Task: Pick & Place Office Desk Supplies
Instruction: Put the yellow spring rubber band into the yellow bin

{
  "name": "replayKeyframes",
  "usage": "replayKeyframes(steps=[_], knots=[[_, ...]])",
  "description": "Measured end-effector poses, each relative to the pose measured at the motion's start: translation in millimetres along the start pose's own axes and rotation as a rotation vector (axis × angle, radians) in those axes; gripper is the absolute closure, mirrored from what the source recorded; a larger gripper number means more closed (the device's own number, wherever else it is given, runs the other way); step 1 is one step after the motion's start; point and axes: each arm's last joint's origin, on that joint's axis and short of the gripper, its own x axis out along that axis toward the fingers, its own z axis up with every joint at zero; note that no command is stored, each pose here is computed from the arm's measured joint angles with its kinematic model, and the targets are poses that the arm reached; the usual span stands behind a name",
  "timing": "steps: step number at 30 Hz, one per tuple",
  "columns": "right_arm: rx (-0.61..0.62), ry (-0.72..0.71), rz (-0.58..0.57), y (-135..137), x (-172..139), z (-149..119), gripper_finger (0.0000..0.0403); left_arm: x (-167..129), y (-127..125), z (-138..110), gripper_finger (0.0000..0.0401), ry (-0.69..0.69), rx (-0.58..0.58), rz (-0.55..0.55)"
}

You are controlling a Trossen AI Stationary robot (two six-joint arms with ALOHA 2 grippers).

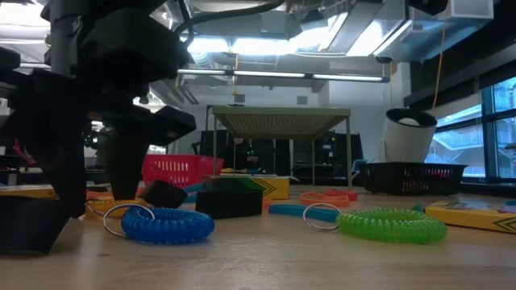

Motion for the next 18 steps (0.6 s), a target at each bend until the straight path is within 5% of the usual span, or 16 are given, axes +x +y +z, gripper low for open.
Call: replayKeyframes(steps=[11, 18], knots=[[0.0, 0.001, 0.0, 0.1, 0.0, -0.1, 0.0317, 1.5, -4.8, -1.6, 0.0387, 0.018, -0.021, -0.015], [-0.003, 0.001, 0.0, 0.0, 0.0, -0.2, 0.0317, -0.2, -7.3, 1.7, 0.0396, 0.023, -0.046, -0.089]])
